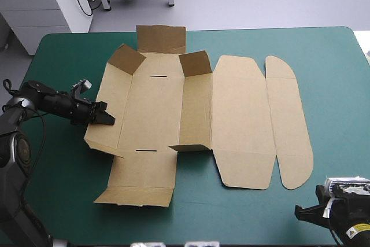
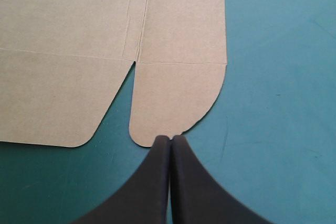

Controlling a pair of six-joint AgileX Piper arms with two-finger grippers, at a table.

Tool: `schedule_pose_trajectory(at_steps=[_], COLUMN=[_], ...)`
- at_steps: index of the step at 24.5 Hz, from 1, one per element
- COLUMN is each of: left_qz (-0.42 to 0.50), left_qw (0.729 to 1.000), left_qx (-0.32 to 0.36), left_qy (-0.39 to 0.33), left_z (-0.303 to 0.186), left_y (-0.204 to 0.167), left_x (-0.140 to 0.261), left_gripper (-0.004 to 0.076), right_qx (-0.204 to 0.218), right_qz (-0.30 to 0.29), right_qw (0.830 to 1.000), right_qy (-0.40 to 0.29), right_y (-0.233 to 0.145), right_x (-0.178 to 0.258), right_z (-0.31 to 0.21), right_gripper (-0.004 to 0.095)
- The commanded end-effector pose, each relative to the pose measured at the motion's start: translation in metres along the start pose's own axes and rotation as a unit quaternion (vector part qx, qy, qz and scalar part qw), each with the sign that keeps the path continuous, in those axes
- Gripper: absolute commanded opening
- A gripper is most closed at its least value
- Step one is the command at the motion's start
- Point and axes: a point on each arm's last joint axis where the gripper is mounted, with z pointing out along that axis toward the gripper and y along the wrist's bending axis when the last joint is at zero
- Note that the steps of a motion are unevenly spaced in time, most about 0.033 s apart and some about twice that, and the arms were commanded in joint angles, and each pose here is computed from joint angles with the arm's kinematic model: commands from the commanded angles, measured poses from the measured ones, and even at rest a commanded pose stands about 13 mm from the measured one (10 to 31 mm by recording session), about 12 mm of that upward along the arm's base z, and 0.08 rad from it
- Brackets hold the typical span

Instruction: Fold the box

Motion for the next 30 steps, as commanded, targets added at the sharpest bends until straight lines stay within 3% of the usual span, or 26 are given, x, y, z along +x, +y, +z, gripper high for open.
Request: schedule_pose_trajectory(at_steps=[1,5,9,10,14,17,26,30], left_qz=[0.049,0.121,0.288,0.343,0.465,0.548,0.679,0.734], left_qw=[0.998,0.992,0.954,0.931,0.859,0.801,0.688,0.623], left_qx=[0.027,-0.006,-0.08,-0.128,-0.202,-0.219,-0.226,-0.23], left_qy=[-0.006,0.012,0.021,-0.002,-0.07,-0.101,-0.12,-0.142], left_z=[-0.02,-0.022,-0.021,-0.021,-0.02,-0.014,0.004,0.011], left_y=[-0.028,-0.038,-0.077,-0.097,-0.152,-0.19,-0.268,-0.307], left_x=[-0.007,-0.015,-0.033,-0.044,-0.07,-0.077,-0.066,-0.05], left_gripper=[-0.0008,-0.0008,-0.0008,-0.0008,-0.0008,-0.0008,-0.0008,-0.0008], right_qx=[0.003,0.003,0.003,0.003,0.003,0.003,0.003,0.003], right_qz=[0.0,0.0,0.0,0.0,0.0,0.0,0.0,0.0], right_qw=[0.999,0.999,0.999,0.999,0.999,0.999,0.999,0.999], right_qy=[-0.036,-0.036,-0.036,-0.036,-0.036,-0.036,-0.036,-0.036], right_y=[0.0,0.0,0.0,0.0,0.0,0.0,0.0,0.0], right_x=[-0.013,-0.013,-0.013,-0.013,-0.013,-0.013,-0.013,-0.013], right_z=[-0.005,-0.005,-0.005,-0.005,-0.005,-0.005,-0.005,-0.005], right_gripper=[-0.002,-0.002,-0.002,-0.002,-0.002,-0.002,-0.0018,-0.0018])
